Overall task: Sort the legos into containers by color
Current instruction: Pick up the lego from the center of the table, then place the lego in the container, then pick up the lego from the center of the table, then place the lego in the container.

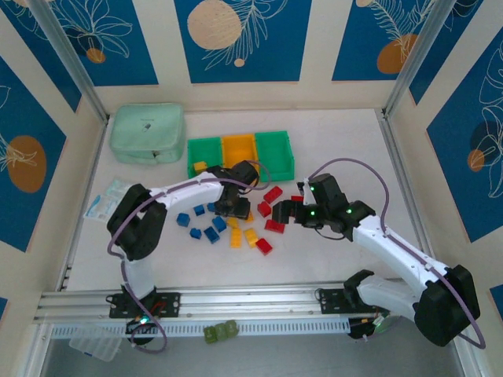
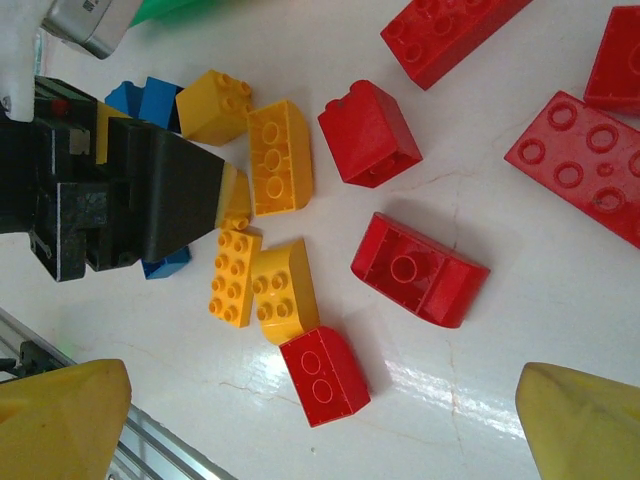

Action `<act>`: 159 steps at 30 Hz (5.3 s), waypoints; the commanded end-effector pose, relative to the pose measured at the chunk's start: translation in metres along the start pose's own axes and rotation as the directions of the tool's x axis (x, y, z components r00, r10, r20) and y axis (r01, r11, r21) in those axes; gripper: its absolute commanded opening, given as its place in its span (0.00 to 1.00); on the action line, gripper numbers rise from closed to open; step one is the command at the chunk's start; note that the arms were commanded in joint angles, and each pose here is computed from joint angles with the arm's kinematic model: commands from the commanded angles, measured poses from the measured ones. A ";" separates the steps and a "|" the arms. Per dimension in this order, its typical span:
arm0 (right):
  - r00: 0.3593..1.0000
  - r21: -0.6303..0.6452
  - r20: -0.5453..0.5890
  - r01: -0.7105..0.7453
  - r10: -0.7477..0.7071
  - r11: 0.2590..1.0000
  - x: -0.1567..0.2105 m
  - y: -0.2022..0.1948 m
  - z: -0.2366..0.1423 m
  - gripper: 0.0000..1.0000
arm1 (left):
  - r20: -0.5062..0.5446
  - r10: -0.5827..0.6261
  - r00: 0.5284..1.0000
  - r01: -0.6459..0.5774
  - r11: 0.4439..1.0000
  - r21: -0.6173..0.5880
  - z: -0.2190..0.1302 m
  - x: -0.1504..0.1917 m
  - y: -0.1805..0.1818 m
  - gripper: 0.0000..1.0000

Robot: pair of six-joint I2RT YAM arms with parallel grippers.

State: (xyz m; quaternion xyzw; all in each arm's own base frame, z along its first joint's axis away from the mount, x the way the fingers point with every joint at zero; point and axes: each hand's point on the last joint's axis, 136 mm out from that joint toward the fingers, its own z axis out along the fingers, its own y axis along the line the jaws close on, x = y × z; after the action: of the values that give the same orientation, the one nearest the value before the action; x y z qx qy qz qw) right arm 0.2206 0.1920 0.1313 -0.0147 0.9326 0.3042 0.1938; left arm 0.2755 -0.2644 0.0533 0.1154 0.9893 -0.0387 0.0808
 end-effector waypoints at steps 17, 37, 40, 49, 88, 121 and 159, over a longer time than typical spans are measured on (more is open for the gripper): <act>1.000 0.014 -0.013 -0.007 0.007 1.000 -0.004 -0.006 -0.005 0.99 | -0.105 0.060 0.993 -0.068 0.995 -0.075 0.018 0.022 0.003 0.33; 0.997 -0.067 0.023 0.074 -0.073 0.995 -0.032 0.025 -0.011 0.99 | 0.253 -0.080 0.964 0.084 0.996 -0.003 -0.098 -0.058 0.040 0.29; 0.996 -0.071 0.030 0.086 -0.084 0.994 -0.040 0.031 -0.007 0.99 | 0.301 -0.138 0.944 0.139 0.990 0.016 -0.106 -0.082 0.061 0.29; 0.998 -0.082 0.047 0.048 -0.044 0.995 -0.063 0.041 0.008 0.99 | 0.354 -0.222 0.909 0.240 0.971 -0.007 -0.078 -0.141 0.112 0.29; 0.997 -0.066 -0.040 -0.072 0.069 0.995 -0.031 0.016 0.030 0.99 | 0.074 -0.071 0.995 0.065 0.995 0.081 -0.048 -0.032 0.017 0.66; 0.995 -0.047 0.018 -0.095 0.096 0.994 -0.037 0.007 0.018 0.99 | 0.014 -0.216 0.976 0.216 0.969 -0.122 0.028 -0.039 0.028 0.59; 0.999 -0.106 0.011 0.040 -0.039 0.994 -0.058 0.071 0.028 0.99 | 0.330 -0.272 0.904 0.319 0.943 -0.095 -0.065 -0.139 0.117 0.37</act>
State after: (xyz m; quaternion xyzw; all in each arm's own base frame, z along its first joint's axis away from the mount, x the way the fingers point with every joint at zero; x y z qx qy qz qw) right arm 0.2673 0.2531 0.1593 -0.0418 0.9200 0.3403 0.1898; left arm 0.4049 -0.1797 0.1419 -0.0575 0.9705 -0.0084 0.2341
